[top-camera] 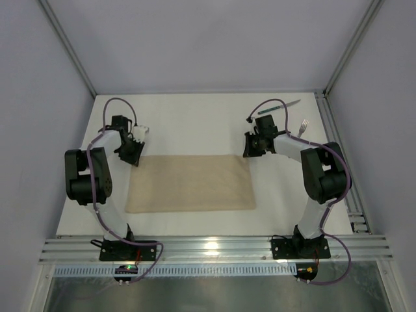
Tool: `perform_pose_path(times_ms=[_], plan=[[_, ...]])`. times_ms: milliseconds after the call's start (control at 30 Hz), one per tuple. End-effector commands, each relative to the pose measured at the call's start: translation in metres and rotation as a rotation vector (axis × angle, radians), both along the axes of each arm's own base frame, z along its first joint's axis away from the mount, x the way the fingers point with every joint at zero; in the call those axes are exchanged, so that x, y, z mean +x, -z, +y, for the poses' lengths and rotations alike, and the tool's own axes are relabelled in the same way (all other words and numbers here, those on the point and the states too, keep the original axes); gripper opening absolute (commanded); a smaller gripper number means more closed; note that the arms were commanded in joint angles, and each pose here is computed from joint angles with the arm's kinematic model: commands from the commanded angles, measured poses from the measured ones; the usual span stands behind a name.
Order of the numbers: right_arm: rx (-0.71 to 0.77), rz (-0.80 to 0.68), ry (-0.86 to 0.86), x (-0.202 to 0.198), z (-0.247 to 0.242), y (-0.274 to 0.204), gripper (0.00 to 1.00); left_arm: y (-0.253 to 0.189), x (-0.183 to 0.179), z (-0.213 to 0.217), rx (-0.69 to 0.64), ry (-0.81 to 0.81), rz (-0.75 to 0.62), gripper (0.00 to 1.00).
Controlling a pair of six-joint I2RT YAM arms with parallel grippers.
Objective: Fold the napkin into a case and place the utensils inside
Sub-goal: Smooth out the rectangle-folded napkin at the center of the board.
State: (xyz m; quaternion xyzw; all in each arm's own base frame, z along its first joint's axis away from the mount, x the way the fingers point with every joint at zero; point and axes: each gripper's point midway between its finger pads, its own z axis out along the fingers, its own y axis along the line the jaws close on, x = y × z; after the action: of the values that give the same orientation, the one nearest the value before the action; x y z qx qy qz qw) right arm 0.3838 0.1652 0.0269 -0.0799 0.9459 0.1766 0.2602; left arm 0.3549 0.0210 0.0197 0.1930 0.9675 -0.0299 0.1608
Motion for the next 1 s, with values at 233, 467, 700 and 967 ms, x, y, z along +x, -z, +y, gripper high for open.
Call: perform_pose_path(times_ms=[233,467,700,967], plan=[[0.006,-0.047,-0.007,0.012,0.002,-0.015,0.04,0.002,0.009,-0.005,-0.039,0.0,-0.034,0.13],[0.006,-0.061,-0.007,0.013,0.001,-0.021,0.04,-0.018,0.016,-0.001,-0.015,-0.024,-0.097,0.0],[0.013,-0.082,-0.013,0.012,0.002,-0.031,0.04,-0.024,0.018,-0.008,-0.055,-0.015,-0.122,0.18],[0.011,-0.078,-0.014,0.011,0.001,-0.031,0.04,-0.008,0.019,-0.007,-0.053,-0.021,-0.081,0.17]])
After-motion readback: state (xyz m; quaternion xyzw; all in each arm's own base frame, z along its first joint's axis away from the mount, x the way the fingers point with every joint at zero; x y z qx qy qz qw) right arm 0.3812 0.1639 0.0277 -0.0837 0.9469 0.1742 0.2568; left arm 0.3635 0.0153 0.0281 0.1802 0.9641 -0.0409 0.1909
